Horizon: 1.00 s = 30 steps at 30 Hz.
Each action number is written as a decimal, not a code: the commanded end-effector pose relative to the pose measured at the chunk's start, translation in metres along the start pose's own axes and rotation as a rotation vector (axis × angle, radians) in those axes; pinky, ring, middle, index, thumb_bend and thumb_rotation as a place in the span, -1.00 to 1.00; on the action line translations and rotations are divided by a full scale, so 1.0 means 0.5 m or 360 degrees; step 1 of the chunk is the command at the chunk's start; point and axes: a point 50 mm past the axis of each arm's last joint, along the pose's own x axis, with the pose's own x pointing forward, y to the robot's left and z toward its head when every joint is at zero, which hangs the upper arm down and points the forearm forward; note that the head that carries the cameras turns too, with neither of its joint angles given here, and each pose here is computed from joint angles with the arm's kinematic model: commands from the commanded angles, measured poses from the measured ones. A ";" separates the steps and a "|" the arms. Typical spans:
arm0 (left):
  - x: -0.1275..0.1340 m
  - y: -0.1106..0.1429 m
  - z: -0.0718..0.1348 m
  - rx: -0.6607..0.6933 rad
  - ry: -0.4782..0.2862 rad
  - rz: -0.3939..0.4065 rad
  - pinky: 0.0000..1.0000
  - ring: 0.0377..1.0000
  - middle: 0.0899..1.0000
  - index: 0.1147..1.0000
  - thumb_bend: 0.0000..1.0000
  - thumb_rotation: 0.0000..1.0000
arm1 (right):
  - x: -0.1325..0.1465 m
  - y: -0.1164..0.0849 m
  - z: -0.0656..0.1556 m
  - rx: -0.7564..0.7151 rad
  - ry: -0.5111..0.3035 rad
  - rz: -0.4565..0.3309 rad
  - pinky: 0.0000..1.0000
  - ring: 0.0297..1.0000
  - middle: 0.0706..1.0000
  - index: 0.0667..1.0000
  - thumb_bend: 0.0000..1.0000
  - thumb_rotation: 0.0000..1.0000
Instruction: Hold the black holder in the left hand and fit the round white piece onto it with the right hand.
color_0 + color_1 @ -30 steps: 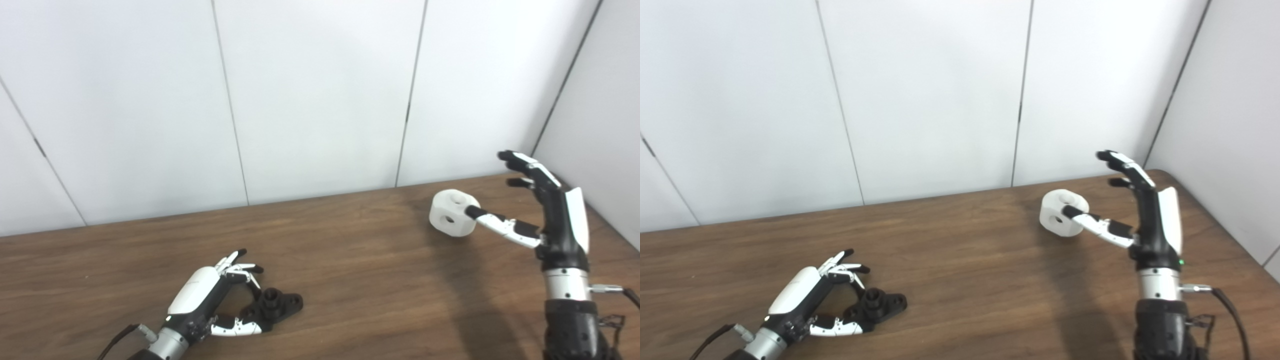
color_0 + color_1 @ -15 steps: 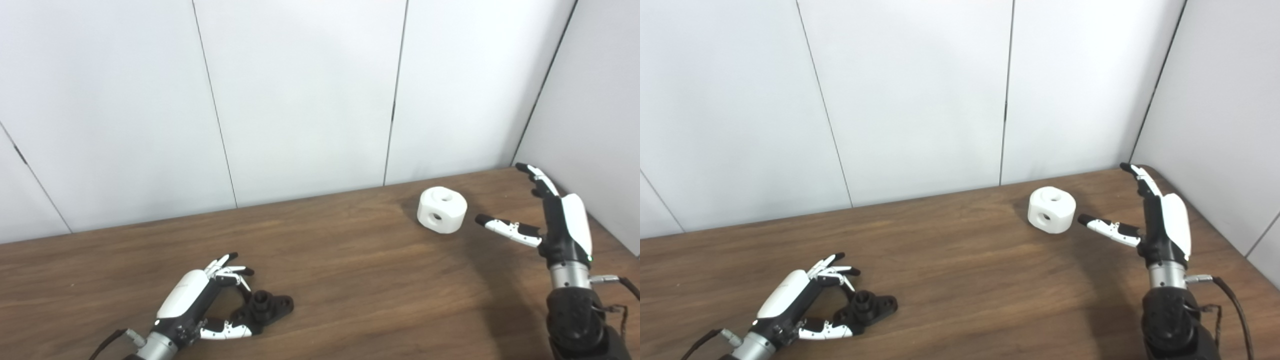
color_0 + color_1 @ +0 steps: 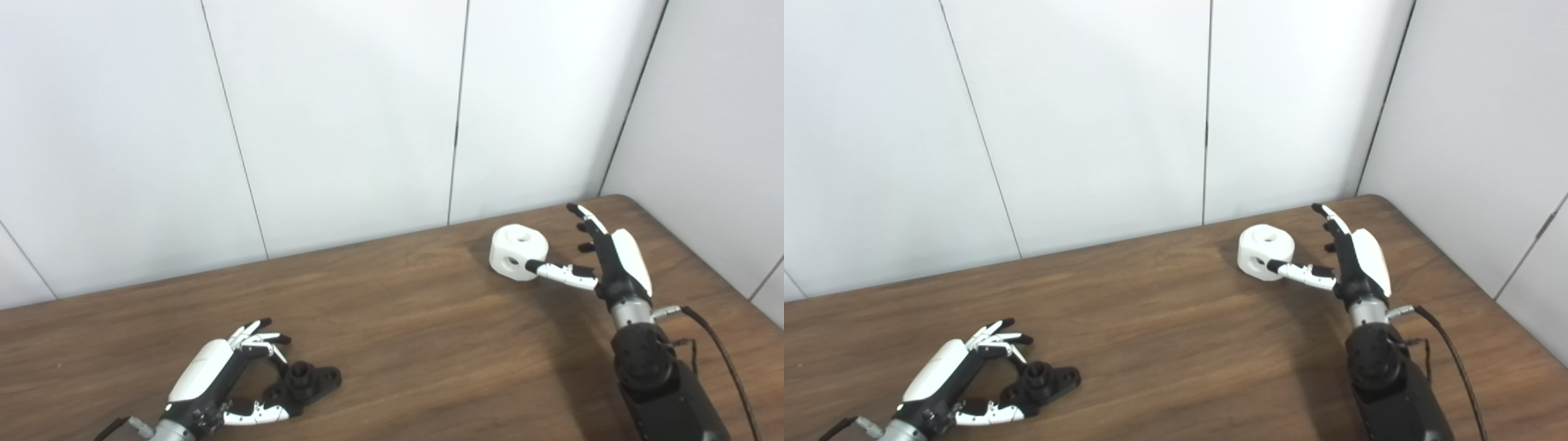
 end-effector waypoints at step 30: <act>-0.004 0.048 -0.002 0.0052 -0.0022 0.0006 1.00 0.88 0.58 -0.17 0.04 -0.91 | 0.061 -0.006 0.014 -0.0339 -0.0092 0.0004 0.99 1.00 0.88 0.66 0.95 0.10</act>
